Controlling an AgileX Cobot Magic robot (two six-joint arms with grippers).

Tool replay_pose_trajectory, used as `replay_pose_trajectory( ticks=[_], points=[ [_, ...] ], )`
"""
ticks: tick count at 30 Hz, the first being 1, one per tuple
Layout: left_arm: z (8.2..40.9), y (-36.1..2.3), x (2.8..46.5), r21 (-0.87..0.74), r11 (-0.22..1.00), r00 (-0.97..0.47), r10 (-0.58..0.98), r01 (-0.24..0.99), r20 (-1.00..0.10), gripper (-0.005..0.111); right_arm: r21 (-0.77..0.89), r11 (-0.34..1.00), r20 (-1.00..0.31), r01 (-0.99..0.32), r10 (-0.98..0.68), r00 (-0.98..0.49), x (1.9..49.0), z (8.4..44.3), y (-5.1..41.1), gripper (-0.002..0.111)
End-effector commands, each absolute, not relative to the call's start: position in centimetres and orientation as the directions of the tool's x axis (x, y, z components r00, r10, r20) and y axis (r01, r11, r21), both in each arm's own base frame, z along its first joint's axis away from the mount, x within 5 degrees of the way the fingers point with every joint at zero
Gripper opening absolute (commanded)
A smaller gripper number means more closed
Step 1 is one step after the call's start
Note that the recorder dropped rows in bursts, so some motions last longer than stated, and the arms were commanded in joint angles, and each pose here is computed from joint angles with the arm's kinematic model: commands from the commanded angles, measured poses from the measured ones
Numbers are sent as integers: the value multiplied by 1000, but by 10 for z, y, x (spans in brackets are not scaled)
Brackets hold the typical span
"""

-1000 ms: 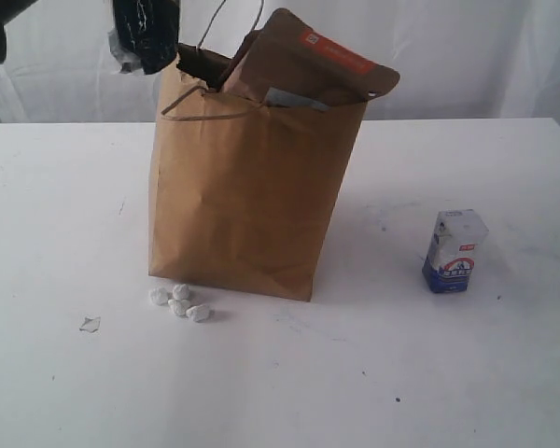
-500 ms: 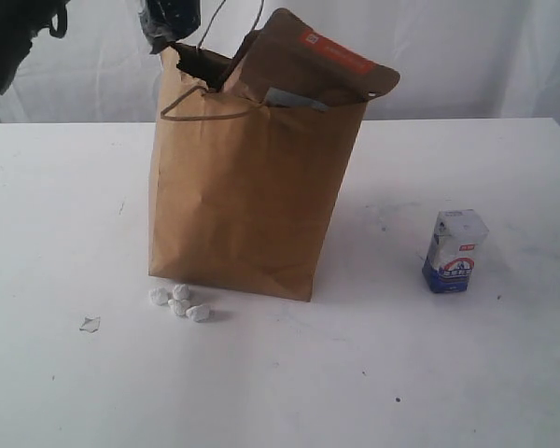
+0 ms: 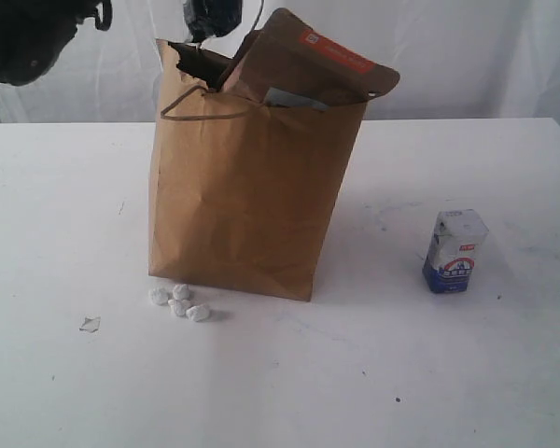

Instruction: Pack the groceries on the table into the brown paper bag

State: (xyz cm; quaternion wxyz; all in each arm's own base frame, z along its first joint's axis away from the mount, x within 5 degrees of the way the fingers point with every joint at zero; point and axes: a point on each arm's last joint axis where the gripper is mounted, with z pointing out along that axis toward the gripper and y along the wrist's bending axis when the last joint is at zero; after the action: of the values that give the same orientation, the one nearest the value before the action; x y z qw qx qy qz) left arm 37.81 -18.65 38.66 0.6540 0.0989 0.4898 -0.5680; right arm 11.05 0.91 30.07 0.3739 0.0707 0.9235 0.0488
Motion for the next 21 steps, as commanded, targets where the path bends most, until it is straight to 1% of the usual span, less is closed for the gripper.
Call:
replay_pose_trajectory(
  ticks=[1, 6, 12, 17, 21],
  points=[
    [395, -190, 374, -375, 298, -84, -675, 878, -733, 0, 176, 980, -681, 92, 188, -708, 110, 301, 11, 0],
    [390, -195, 373, -257, 368, 13, -593, 893, -805, 0, 202, 975, -672, 91, 205, -712, 110, 300, 13, 0],
    [386, -200, 370, -209, 357, 12, -529, 910, -849, 0, 196, 976, -652, 96, 203, -730, 108, 299, 13, 0],
    [380, -205, 366, -115, 356, 53, -430, 927, -901, 0, 192, 976, -638, 100, 202, -743, 106, 297, 13, 0],
    [378, -206, 365, -52, 372, 105, -391, 927, -914, 0, 190, 977, -639, 97, 198, -743, 106, 297, 13, 0]
  ],
)
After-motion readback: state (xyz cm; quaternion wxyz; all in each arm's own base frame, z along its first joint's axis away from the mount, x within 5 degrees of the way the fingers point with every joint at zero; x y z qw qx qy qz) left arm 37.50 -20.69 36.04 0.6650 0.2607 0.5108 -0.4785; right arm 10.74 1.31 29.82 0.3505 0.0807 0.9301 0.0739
